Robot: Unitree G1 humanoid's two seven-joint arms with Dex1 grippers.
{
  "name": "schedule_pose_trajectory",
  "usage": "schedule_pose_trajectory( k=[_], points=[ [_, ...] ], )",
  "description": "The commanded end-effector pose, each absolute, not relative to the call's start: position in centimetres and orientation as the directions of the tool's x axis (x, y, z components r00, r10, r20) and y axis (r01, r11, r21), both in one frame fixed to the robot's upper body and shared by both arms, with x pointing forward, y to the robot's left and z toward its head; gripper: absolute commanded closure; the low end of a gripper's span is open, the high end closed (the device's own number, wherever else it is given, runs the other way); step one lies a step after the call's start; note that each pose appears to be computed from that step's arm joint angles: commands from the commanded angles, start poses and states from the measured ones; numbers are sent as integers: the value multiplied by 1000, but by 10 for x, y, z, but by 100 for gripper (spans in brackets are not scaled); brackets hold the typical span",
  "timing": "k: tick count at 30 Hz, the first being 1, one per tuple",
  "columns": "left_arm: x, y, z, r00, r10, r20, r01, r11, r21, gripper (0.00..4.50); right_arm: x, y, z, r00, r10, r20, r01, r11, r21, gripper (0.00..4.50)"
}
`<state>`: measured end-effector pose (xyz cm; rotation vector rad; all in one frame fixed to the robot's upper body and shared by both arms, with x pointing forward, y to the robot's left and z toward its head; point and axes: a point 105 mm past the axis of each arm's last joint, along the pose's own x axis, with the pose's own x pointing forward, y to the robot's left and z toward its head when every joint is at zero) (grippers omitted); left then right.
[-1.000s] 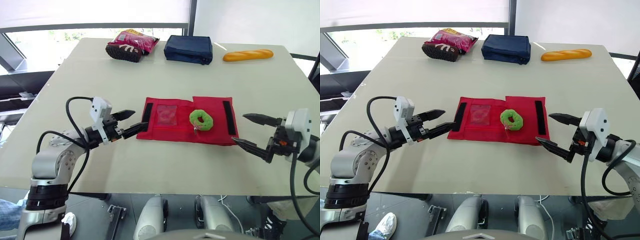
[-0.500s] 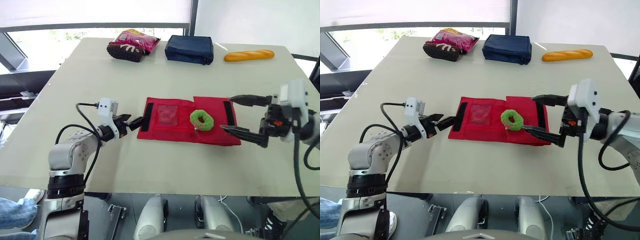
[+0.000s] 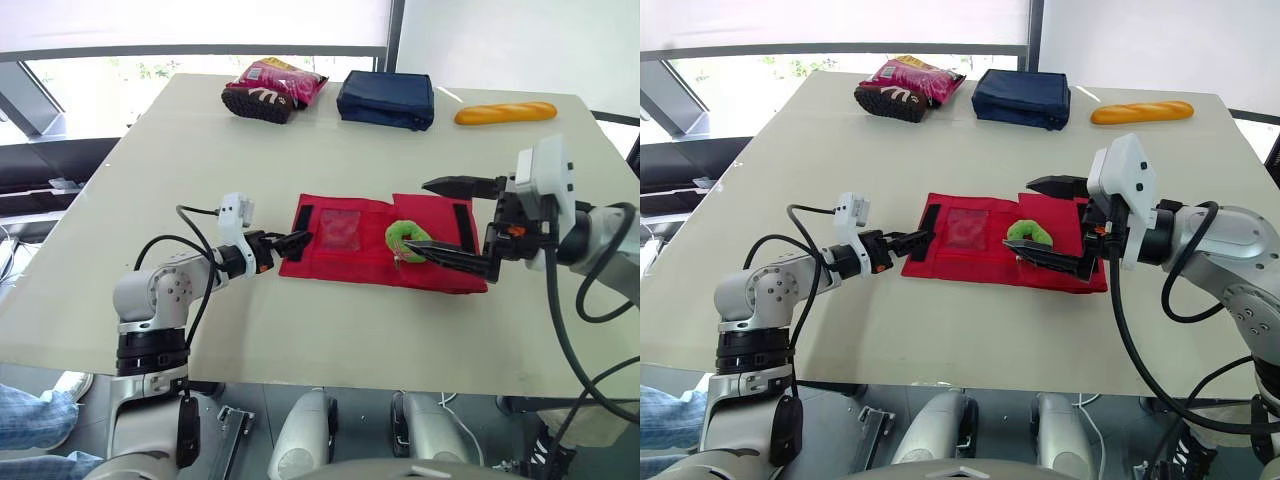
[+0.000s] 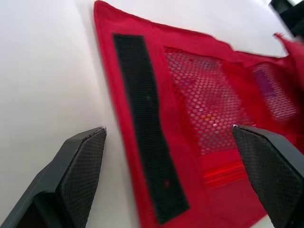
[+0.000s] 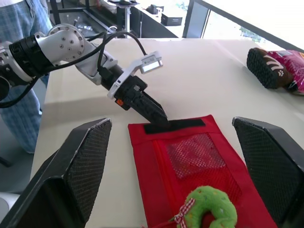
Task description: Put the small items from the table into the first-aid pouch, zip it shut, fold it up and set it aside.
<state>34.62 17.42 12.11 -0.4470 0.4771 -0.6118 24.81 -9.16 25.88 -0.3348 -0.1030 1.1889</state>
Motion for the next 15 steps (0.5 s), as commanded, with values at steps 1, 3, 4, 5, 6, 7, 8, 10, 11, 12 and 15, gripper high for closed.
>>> schedule_pose_trajectory(
  k=[1,3,4,5,6,7,8,10,11,12,15],
  points=[
    [343,169,123,689,-686,-234,417,638,-647,0,242,-87,268,364,928,-75,-880,317,-354,15],
    [345,171,126,697,-688,-205,402,610,-683,0,241,-85,268,362,930,-67,-880,318,-352,15],
    [345,171,128,702,-687,-190,394,596,-700,25,241,-85,269,362,930,-63,-881,318,-351,6],
    [346,172,130,706,-687,-173,388,579,-717,50,241,-84,269,362,930,-61,-880,319,-351,0],
    [346,172,132,711,-686,-155,384,563,-732,72,241,-84,269,362,930,-60,-880,320,-351,0],
    [346,173,134,714,-686,-140,382,549,-743,110,241,-84,269,364,929,-60,-879,322,-351,0],
    [346,173,135,715,-687,-133,382,542,-749,162,241,-84,269,367,928,-61,-879,324,-351,0],
    [345,173,135,715,-686,-137,379,545,-748,260,241,-84,269,369,927,-61,-878,326,-350,0],
    [345,173,135,715,-685,-136,378,544,-749,301,241,-84,269,370,927,-61,-878,327,-349,0],
    [345,174,135,716,-685,-134,380,544,-748,341,242,-84,268,370,927,-60,-878,328,-348,0],
    [344,178,139,723,-680,-122,385,543,-746,445,242,-85,268,373,926,-58,-878,332,-344,0]
  ],
)
